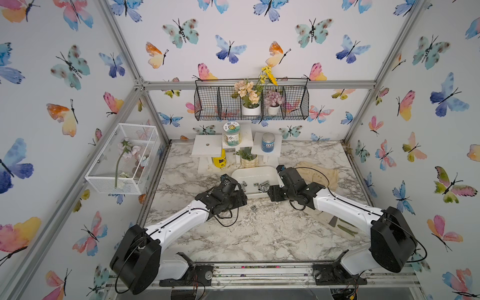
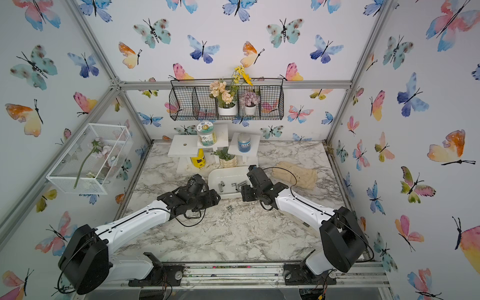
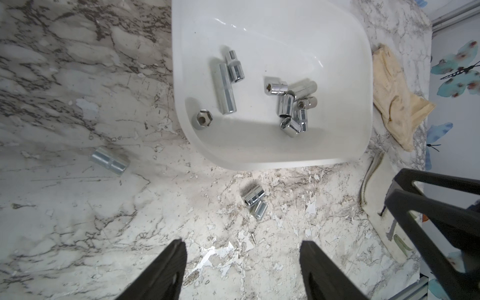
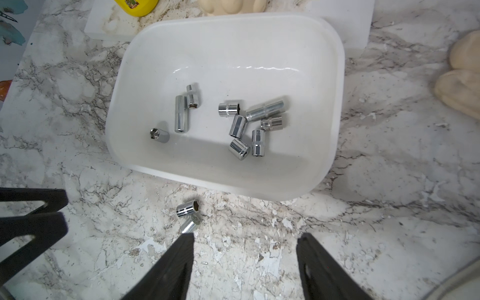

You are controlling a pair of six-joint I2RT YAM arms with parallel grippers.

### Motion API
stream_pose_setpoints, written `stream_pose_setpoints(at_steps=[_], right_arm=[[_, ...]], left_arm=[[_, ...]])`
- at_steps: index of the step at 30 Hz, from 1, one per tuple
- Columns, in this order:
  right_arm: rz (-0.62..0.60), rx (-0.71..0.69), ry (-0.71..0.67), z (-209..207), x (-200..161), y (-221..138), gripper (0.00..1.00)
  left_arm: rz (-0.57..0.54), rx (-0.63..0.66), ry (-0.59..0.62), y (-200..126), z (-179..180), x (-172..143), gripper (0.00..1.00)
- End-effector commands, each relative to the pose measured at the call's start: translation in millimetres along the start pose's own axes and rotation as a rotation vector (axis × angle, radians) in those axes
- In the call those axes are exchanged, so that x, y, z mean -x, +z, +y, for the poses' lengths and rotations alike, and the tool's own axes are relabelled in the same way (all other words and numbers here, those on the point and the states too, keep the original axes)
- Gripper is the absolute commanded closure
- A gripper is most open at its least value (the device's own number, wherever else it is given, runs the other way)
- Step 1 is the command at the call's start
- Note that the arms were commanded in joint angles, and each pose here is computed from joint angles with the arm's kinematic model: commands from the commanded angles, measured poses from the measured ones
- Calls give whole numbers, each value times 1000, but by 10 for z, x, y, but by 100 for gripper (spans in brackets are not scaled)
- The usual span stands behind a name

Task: Put the socket on the desktop into the storage box
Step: Pick up the socket head from the center of the board.

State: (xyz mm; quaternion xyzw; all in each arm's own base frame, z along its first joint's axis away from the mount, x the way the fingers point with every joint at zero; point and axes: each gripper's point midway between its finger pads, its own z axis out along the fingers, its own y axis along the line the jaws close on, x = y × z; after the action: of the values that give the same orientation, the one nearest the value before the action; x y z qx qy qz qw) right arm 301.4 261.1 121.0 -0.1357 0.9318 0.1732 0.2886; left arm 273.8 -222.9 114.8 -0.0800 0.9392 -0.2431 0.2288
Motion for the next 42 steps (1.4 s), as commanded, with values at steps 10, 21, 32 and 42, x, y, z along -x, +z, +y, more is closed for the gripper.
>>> stream_pose_setpoints(at_steps=[10,21,32,42], right_arm=[[61,94,-94,387,-339,78,31],[138,120,-180,725,-602,360,32],[190,70,-262,725,-685,642,41],[239,46,-367,712,-730,837,48]], left_arm=[[37,62,-42,20,269,-173,26],[20,56,-130,-115,570,-212,26],[16,50,-148,-145,637,-221,26],[10,51,-157,-151,664,-214,26]])
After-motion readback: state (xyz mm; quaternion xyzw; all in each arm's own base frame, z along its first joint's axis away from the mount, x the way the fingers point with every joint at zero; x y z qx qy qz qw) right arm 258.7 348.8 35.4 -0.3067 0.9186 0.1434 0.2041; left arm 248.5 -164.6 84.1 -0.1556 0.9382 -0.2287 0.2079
